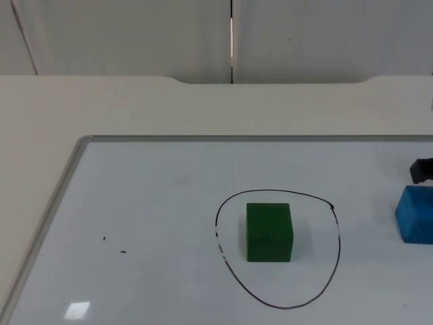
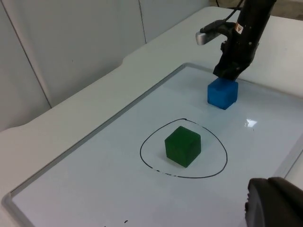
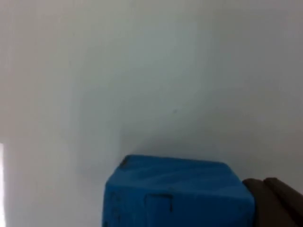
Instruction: Push the two cubes into the marked area.
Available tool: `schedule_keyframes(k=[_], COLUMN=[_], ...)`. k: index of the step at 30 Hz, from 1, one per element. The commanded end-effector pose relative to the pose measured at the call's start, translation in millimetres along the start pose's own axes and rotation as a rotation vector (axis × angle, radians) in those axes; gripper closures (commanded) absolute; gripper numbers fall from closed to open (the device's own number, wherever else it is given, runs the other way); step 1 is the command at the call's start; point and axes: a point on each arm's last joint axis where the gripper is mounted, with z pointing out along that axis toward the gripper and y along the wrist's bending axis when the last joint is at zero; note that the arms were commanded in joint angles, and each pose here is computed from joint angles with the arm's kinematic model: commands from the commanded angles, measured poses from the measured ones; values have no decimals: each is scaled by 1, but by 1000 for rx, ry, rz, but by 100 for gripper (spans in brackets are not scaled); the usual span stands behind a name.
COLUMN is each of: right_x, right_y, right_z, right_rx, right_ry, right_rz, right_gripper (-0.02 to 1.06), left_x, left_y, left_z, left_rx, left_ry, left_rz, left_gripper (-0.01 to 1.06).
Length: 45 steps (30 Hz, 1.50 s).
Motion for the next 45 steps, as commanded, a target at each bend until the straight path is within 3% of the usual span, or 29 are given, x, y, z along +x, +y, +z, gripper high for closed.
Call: schedule_keyframes(k=[1, 45], right_x=[-3, 10], right_y=[3, 53], right_z=[0, -1], right_rx=[-5, -93], right_ry=[-14, -5], right_rz=[7, 21], right_gripper=[105, 105], left_x=[2, 3], left_y=[-1, -1], left_z=[0, 0], left_rx=[19, 15], left_ry=[9, 25], left_rz=[-6, -1], left_gripper=[105, 105])
